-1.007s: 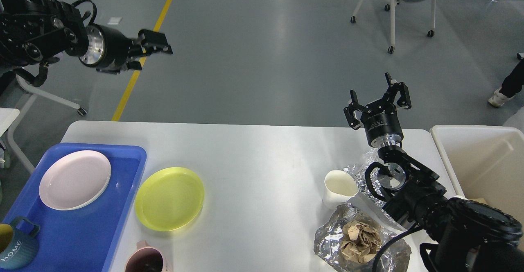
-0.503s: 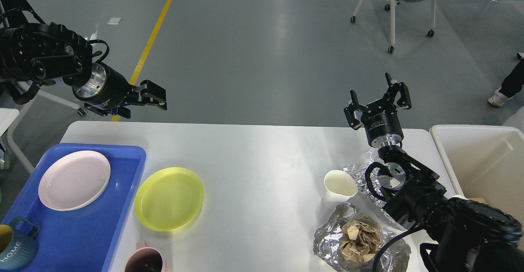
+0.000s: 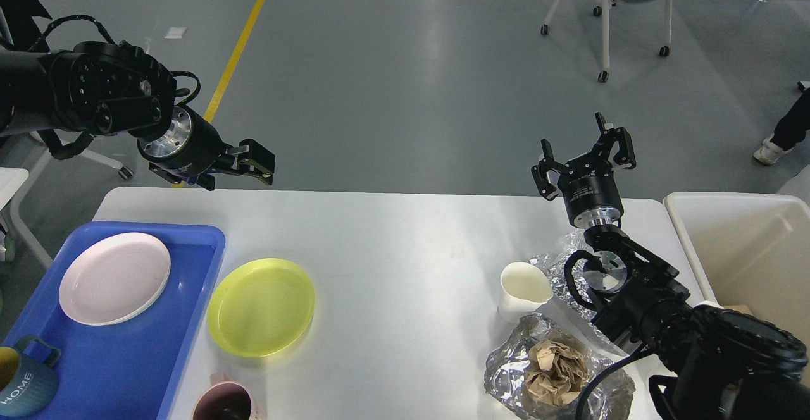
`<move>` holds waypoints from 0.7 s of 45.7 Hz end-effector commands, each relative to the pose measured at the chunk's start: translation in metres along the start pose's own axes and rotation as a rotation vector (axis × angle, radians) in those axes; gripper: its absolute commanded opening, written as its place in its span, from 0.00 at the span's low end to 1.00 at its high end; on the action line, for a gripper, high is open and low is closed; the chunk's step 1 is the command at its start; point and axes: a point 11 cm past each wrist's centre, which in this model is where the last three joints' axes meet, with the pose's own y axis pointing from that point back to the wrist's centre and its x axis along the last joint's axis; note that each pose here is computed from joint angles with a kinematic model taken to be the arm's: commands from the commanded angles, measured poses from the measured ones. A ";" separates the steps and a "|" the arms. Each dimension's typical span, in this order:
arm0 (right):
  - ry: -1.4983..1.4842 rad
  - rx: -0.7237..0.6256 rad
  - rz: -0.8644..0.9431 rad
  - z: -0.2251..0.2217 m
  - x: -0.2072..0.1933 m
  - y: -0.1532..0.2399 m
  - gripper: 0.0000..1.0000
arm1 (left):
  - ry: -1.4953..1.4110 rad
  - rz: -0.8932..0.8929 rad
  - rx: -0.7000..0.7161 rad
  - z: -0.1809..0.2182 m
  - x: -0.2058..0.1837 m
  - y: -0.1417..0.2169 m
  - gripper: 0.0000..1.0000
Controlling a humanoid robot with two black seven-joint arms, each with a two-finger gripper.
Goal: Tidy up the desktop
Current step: 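Swing the left gripper back down toward the blue tray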
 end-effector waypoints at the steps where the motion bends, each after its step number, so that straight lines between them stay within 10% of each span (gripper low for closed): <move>1: 0.001 0.001 -0.001 -0.001 0.000 0.000 1.00 | -0.004 -0.005 -0.001 0.002 -0.001 -0.002 0.98; 32: -0.001 0.001 0.000 0.000 0.000 0.000 1.00 | -0.004 -0.042 0.003 0.000 -0.013 -0.016 0.98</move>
